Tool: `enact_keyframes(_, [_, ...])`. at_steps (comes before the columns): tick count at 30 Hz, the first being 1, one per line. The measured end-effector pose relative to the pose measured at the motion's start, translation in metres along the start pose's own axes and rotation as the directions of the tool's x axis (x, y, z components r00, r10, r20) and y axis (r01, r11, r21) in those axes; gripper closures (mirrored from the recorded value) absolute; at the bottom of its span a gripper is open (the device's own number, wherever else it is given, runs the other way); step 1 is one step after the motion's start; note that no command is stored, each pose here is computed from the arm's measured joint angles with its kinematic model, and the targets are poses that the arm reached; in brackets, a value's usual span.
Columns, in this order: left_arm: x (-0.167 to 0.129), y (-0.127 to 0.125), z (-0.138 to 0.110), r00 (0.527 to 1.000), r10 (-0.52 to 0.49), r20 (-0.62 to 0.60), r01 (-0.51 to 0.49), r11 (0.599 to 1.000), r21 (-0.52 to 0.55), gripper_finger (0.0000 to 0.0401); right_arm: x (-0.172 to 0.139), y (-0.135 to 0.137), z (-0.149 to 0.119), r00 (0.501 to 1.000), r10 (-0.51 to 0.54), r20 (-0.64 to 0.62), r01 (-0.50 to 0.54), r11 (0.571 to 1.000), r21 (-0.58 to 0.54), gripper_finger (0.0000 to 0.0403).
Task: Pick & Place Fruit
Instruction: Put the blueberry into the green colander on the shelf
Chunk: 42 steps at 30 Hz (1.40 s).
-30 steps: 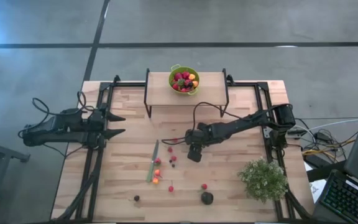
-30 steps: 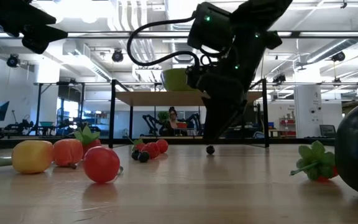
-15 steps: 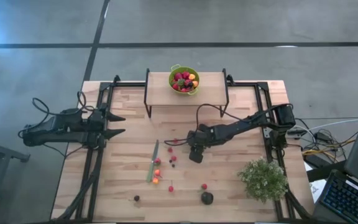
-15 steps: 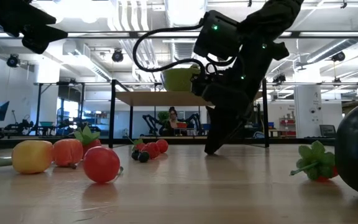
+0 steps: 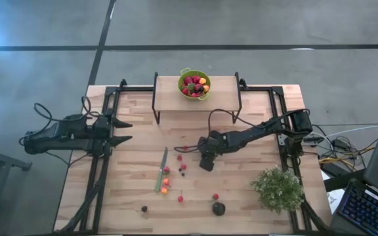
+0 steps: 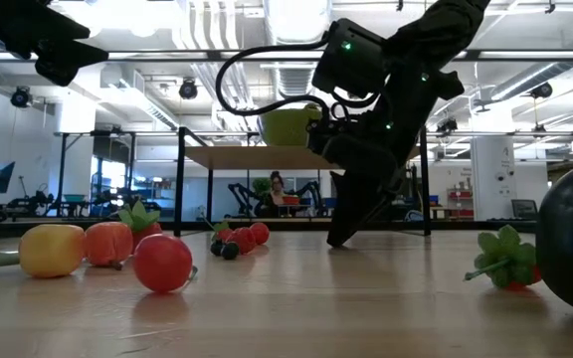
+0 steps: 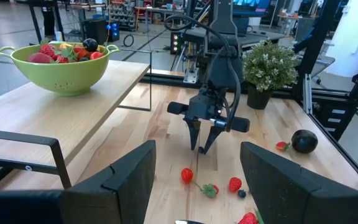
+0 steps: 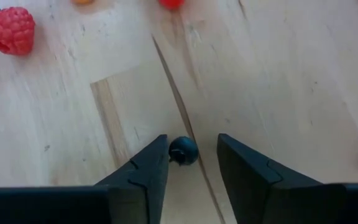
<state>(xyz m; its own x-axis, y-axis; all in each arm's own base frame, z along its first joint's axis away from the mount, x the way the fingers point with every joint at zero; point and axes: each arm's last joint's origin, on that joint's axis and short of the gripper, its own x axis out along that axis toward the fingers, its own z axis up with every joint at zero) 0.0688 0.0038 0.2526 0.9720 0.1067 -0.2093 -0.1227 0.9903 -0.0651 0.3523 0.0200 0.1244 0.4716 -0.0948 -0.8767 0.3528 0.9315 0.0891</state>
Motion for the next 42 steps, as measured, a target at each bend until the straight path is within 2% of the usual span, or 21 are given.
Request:
enact_keyframes(18, [0.000,0.000,0.000,1.000,0.000,0.000,0.000,1.000,0.000,0.0160,0.001,-0.002,-0.002,1.000,0.001,0.005,-0.001,1.000,0.003,0.0355])
enact_keyframes(33, [0.000,0.000,0.000,1.000,0.000,0.000,0.000,1.000,0.000,0.0160,-0.002,0.002,0.008,1.000,0.020,0.014,-0.020,0.999,0.024,0.0367])
enact_keyframes(42, [0.000,0.000,0.000,1.000,0.000,0.000,0.000,1.000,0.000,0.0160,-0.026,0.010,0.034,0.999,0.036,-0.039,-0.035,0.999,0.020,0.0369])
